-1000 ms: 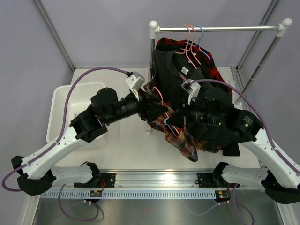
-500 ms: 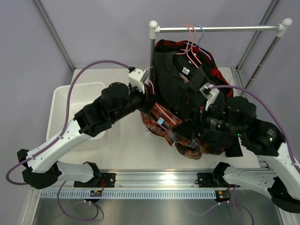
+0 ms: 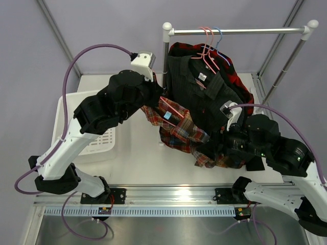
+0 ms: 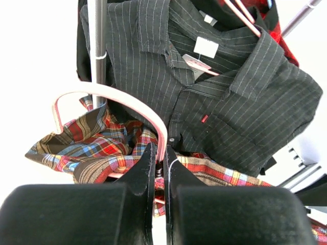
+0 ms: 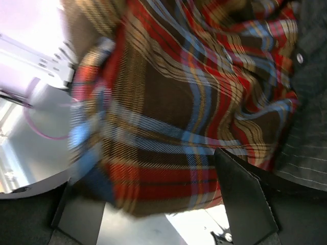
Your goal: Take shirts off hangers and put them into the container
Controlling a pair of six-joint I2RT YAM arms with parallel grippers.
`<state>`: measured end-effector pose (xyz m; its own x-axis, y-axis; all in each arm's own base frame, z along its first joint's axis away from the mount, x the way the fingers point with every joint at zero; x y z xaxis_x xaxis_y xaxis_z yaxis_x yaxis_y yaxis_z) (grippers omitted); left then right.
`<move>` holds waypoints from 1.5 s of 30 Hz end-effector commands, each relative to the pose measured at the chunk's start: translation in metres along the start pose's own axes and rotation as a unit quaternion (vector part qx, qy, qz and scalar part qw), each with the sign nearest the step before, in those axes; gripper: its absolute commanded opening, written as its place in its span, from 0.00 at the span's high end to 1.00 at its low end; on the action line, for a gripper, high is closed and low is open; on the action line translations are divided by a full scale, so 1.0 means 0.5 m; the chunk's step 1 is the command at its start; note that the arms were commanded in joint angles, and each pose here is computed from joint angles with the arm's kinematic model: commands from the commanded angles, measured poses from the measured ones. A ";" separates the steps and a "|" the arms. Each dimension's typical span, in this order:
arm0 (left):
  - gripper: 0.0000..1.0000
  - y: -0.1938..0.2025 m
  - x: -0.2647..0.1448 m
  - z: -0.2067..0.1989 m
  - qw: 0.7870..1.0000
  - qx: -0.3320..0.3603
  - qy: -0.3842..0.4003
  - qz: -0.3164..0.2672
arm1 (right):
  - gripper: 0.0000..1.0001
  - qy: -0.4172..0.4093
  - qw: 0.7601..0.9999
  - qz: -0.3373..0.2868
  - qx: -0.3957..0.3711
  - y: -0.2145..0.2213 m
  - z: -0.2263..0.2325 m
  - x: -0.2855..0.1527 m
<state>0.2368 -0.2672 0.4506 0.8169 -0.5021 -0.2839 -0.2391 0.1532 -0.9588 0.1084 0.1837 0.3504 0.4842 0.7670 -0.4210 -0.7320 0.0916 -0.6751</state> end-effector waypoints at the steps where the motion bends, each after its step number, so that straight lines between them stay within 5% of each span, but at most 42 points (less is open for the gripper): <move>1: 1.00 -0.053 -0.020 0.021 0.999 -0.016 -0.024 -0.030 | 0.14 0.022 0.999 0.001 -0.026 0.008 -0.027 0.010; 14: 1.00 -0.077 -0.042 0.055 0.998 0.003 -0.051 -0.035 | 0.24 0.042 0.999 -0.021 -0.024 0.026 -0.056 -0.035; 17: 1.00 -0.074 -0.041 0.059 0.998 0.002 -0.053 -0.036 | 0.70 0.040 0.999 -0.021 -0.023 0.026 -0.054 -0.036; 18: 1.00 -0.080 -0.044 0.059 0.998 -0.002 -0.051 -0.043 | 1.00 0.040 0.999 -0.021 -0.022 0.024 -0.053 -0.035; 24: 1.00 -0.087 -0.040 0.108 0.990 0.016 -0.122 -0.065 | 1.00 0.031 0.997 -0.066 -0.011 0.002 -0.042 -0.083; 30: 1.00 -0.128 -0.102 0.296 0.939 0.011 -0.325 -0.108 | 1.00 -0.144 0.986 -0.089 0.000 0.029 0.070 -0.237; 33: 1.00 -0.145 -0.130 0.347 0.924 0.008 -0.364 -0.119 | 1.00 -0.155 0.984 -0.091 0.012 0.053 0.066 -0.289; 40: 1.00 -0.172 -0.150 0.361 0.928 -0.019 -0.349 -0.125 | 1.00 -0.045 0.995 -0.080 0.049 0.107 -0.041 -0.275; 45: 1.00 -0.144 -0.116 0.286 0.965 -0.051 -0.231 -0.111 | 0.98 -0.032 0.998 0.022 0.040 0.129 -0.038 -0.132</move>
<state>0.2817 -0.1773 0.5169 0.9660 -0.2295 -0.1194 -0.1174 0.0222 -0.9928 0.0454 0.1118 0.3646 0.5490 0.8051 -0.2245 -0.6803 0.2744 -0.6796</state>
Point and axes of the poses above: each gripper's point midway between its finger pads, its own x axis out along the fingers, its own z axis along the line the jaws close on, y = z × x, the point moved 1 cm from there along -x, back along the fingers, and after that the axes turned 15 degrees about x, right-handed, at the moved point
